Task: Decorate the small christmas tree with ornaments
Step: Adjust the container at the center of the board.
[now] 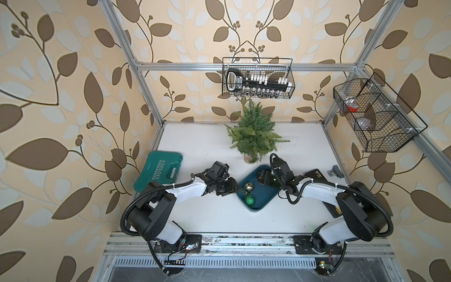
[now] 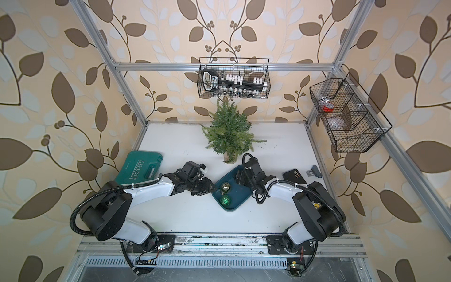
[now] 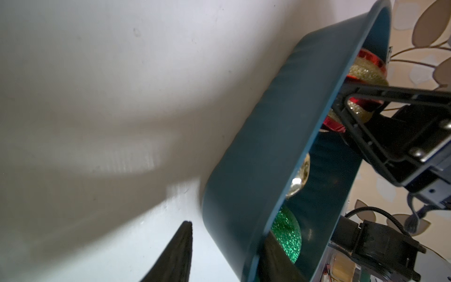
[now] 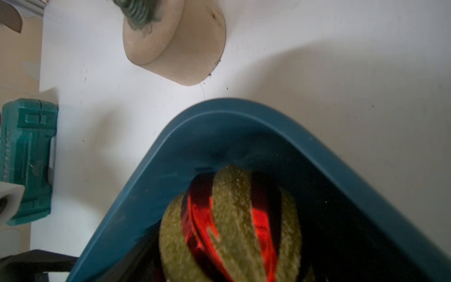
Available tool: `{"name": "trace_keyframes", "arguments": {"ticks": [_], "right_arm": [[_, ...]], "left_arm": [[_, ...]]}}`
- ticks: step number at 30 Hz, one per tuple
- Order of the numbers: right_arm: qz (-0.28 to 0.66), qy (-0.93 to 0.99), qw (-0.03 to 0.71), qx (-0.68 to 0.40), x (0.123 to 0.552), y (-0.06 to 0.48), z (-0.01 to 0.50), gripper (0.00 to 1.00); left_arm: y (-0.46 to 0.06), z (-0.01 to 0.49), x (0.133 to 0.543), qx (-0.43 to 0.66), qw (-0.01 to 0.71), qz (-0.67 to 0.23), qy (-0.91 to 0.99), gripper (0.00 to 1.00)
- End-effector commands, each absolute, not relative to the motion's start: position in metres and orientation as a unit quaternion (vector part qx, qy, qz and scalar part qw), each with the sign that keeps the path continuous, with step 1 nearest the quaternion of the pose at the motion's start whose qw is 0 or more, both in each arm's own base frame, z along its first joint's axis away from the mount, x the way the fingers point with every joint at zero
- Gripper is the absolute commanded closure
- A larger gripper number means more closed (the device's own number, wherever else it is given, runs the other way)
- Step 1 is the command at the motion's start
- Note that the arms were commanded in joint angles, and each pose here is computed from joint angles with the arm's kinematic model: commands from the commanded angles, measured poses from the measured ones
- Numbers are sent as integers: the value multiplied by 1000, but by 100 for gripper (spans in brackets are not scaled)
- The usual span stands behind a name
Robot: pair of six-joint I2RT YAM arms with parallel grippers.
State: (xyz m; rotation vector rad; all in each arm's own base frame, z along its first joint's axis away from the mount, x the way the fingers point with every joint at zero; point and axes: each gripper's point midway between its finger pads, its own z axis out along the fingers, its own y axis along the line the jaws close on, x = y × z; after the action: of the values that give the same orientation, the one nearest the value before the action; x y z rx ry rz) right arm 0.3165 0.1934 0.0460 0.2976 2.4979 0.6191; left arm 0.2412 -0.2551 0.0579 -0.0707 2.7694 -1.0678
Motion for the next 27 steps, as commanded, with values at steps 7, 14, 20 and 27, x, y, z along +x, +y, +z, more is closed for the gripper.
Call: {"name": "trace_keyframes", "arguments": {"ticks": [7, 14, 20, 27], "right_arm": [[245, 923, 279, 104, 304, 191, 69, 37], [279, 905, 313, 69, 277, 182, 123, 37], [319, 881, 348, 21, 253, 180, 182, 38], [371, 843, 385, -54, 234, 191, 258, 38]], "left_arm": [[-257, 91, 245, -14, 123, -375, 919, 51], [-248, 133, 242, -4, 171, -382, 908, 44], [-248, 183, 241, 19, 220, -413, 884, 44], [-258, 249, 242, 60, 272, -464, 841, 47]]}}
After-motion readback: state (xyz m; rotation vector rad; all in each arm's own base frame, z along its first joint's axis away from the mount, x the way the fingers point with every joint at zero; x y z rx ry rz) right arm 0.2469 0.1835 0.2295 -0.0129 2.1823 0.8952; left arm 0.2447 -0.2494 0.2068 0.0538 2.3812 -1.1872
